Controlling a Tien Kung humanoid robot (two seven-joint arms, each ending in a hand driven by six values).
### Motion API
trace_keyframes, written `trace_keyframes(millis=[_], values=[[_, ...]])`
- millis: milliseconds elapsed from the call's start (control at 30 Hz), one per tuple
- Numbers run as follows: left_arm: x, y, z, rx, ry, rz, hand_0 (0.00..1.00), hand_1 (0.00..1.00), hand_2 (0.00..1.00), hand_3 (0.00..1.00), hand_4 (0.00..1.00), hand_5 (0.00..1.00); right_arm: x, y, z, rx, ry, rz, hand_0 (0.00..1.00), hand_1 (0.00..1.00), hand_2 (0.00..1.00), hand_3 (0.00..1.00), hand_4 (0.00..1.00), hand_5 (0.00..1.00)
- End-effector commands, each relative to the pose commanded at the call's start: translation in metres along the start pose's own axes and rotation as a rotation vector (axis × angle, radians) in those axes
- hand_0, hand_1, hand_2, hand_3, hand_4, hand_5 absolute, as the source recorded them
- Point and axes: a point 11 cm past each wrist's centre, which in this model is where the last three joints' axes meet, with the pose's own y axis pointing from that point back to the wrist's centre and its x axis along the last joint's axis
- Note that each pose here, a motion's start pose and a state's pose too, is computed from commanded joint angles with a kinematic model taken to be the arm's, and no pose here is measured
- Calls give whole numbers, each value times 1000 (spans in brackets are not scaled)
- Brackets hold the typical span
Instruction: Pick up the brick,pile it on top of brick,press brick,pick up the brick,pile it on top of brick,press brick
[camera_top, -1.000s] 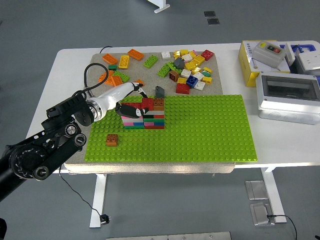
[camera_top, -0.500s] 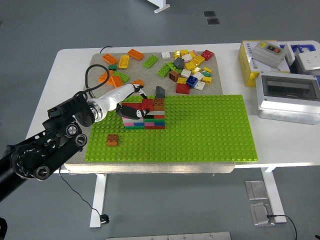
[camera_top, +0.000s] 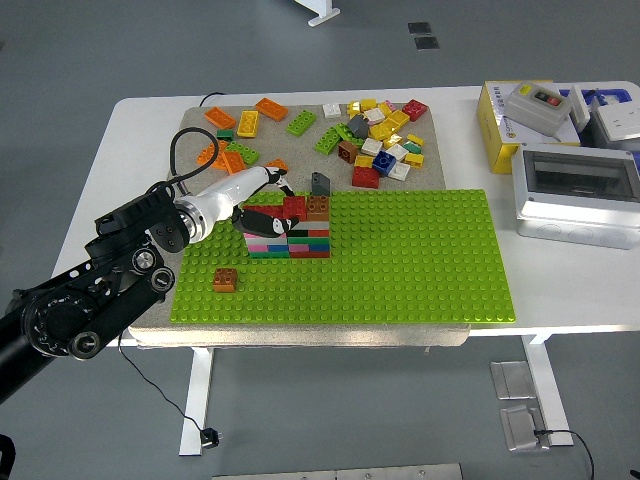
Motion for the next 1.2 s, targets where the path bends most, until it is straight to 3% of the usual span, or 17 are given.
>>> trace_keyframes(millis=[233, 267, 433, 467, 1033, 1067, 1200], values=[[-2, 0, 0, 0, -2, -5, 998, 998, 998, 631, 650, 288, 1, 0, 0, 3, -1, 2, 720, 705, 724, 673, 413, 845], [-2, 0, 0, 0, -2, -5, 998, 998, 998, 731, 654, 287, 1, 0, 1, 3, -1, 2, 720, 705, 724, 674, 413, 844], [-2, 0, -1, 2, -2, 0, 998, 998, 998, 731, 654, 287, 1, 0, 1, 1, -1, 3, 720, 705, 724, 674, 413, 844], [-1, 0, -2, 2, -2, 1, 998, 998, 998, 771, 656, 287, 1, 0, 1, 0, -1, 3, 721, 704, 723, 673, 413, 844], [-3, 0, -1, 0, -7, -7, 998, 998, 998, 766, 663, 291, 1, 0, 2, -1, 1, 4, 721, 704, 723, 673, 413, 844], [-3, 0, -1, 0, -7, -8, 998, 998, 998, 792, 719, 341, 1, 0, 2, -1, 1, 4, 721, 704, 721, 672, 413, 845], [-1, 0, -2, 0, -7, -4, 998, 998, 998, 792, 719, 341, 1, 0, 1, 0, 2, 4, 721, 704, 721, 672, 413, 845]])
